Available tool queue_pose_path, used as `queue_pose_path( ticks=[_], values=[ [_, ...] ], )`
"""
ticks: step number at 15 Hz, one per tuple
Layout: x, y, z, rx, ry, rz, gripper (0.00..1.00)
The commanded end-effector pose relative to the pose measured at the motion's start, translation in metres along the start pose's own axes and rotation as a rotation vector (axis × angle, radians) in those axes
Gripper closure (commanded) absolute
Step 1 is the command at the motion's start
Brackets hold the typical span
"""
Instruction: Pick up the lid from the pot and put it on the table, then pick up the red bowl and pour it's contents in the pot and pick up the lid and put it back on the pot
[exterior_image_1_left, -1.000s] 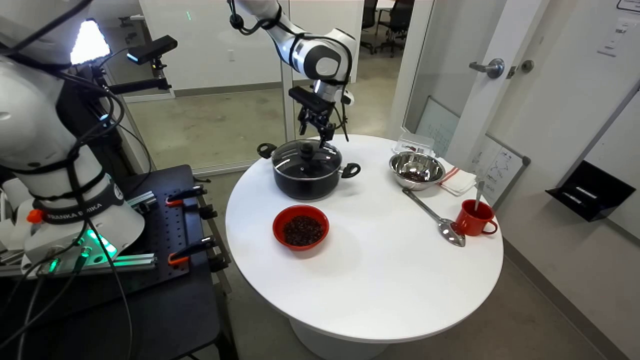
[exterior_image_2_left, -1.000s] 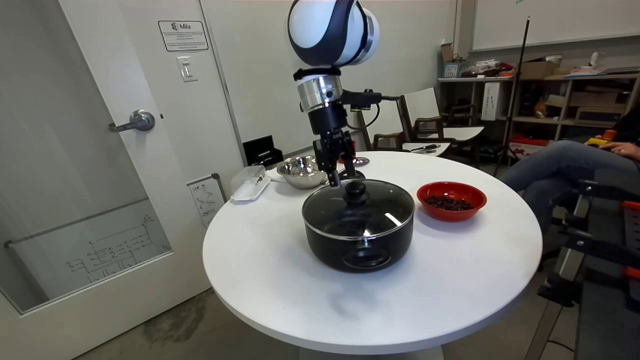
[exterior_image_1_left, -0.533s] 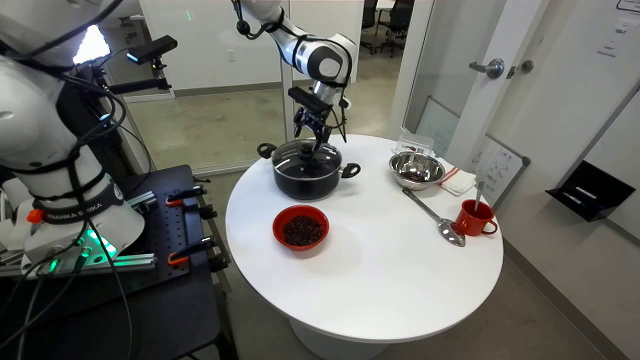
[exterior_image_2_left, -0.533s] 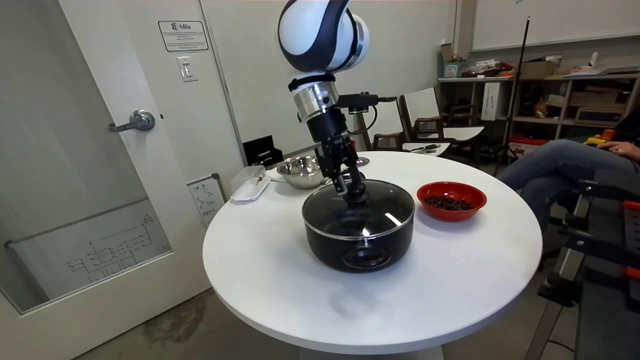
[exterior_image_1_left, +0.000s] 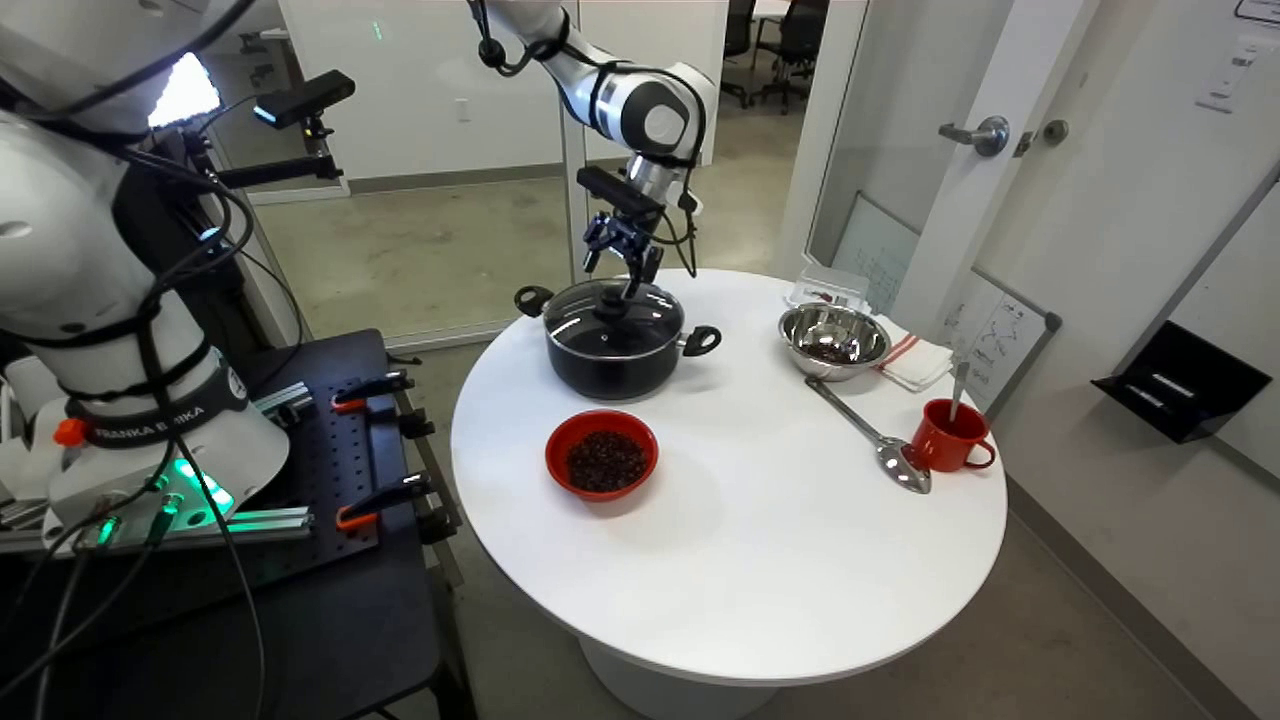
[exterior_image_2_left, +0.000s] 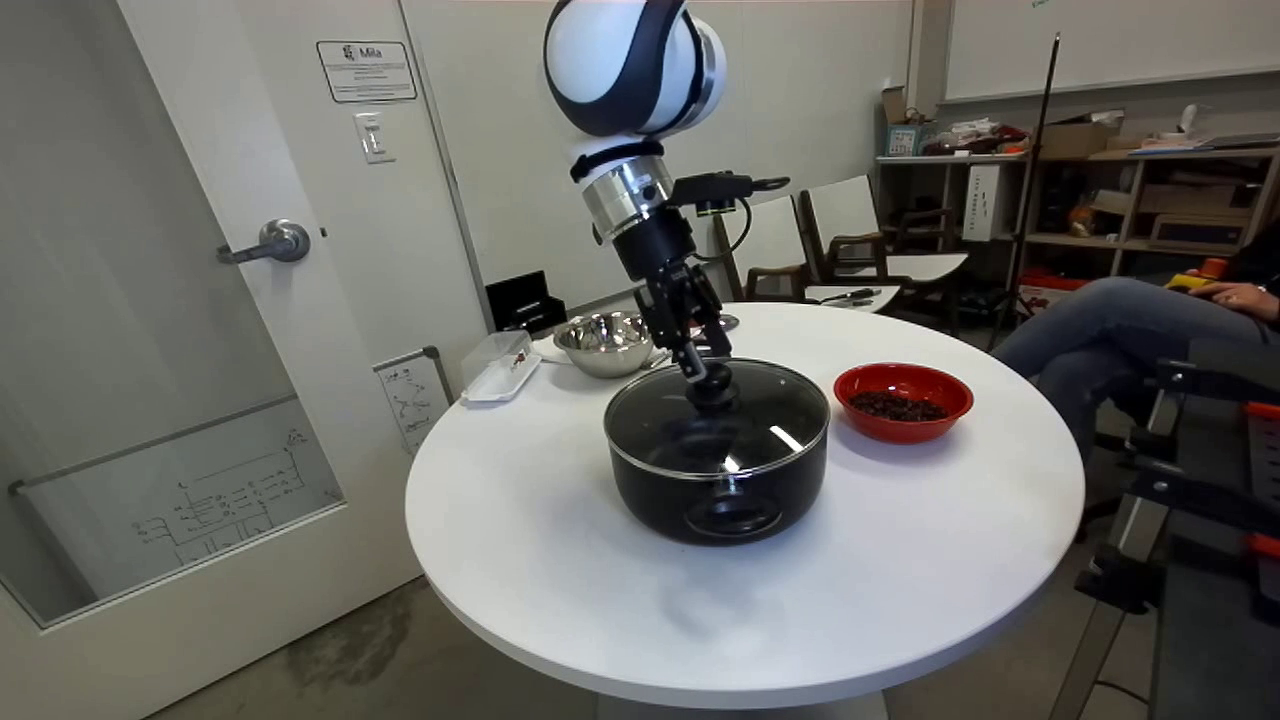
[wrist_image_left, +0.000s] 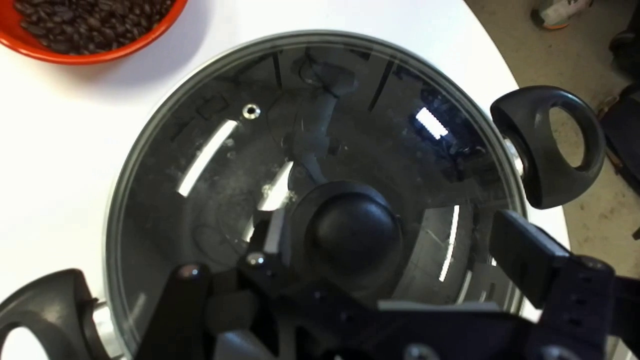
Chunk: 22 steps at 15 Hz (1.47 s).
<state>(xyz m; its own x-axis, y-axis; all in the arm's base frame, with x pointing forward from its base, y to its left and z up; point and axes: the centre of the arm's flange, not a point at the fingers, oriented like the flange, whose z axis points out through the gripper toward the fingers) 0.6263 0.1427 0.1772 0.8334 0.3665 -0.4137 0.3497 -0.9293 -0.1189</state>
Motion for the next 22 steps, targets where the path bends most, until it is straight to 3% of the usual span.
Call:
queue_pose_path(
  ticks=[1,22],
  values=[
    [0.014,0.001,-0.002,-0.032,-0.039,-0.002,0.0],
    [0.029,0.009,0.007,-0.063,-0.066,0.008,0.0]
  ],
)
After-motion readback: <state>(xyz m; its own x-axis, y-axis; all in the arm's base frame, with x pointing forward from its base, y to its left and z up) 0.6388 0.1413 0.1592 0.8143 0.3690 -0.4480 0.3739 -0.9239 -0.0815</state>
